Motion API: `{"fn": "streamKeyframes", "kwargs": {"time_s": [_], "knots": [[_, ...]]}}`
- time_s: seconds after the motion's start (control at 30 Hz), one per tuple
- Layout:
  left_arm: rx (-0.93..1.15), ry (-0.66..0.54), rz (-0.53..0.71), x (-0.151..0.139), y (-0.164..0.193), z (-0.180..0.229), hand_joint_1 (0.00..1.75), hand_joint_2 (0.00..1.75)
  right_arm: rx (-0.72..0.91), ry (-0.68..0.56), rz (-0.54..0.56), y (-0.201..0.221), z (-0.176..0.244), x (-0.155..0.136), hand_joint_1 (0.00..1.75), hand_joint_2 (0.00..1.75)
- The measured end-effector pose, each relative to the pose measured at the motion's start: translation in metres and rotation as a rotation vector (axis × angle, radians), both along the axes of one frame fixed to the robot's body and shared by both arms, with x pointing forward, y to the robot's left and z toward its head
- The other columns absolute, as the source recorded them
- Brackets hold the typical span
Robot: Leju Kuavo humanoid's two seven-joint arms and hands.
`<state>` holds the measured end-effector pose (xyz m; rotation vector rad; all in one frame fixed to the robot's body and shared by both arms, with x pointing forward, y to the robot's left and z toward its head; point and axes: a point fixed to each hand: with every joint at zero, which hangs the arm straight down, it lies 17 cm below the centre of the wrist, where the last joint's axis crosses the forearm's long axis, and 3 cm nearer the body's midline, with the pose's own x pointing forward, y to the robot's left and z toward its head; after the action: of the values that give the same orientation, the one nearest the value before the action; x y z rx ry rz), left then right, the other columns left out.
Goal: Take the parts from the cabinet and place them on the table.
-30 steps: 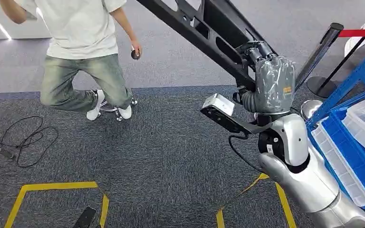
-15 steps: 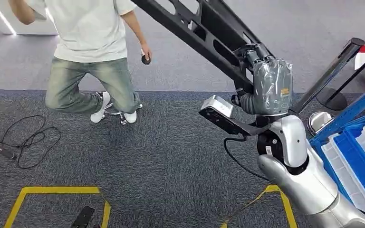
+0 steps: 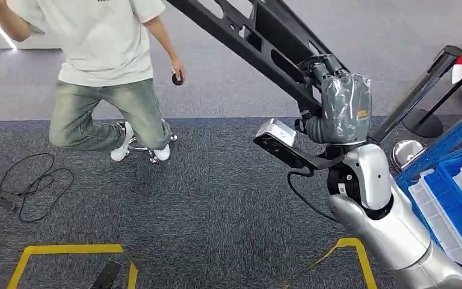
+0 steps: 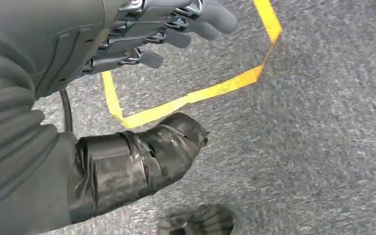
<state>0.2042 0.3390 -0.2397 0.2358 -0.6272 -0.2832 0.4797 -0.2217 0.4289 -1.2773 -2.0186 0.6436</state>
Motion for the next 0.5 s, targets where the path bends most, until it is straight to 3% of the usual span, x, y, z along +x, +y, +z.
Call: {"fn": "streamKeyframes", "kwargs": {"time_s": [0.5], "knots": [[-0.003, 0.008, -0.053, -0.0005, -0.0071, -0.0007, 0.00, 1.75, 0.006, -0.010, -0.003, -0.0008, -0.0055, -0.0031, 1.75, 1.75]]}}
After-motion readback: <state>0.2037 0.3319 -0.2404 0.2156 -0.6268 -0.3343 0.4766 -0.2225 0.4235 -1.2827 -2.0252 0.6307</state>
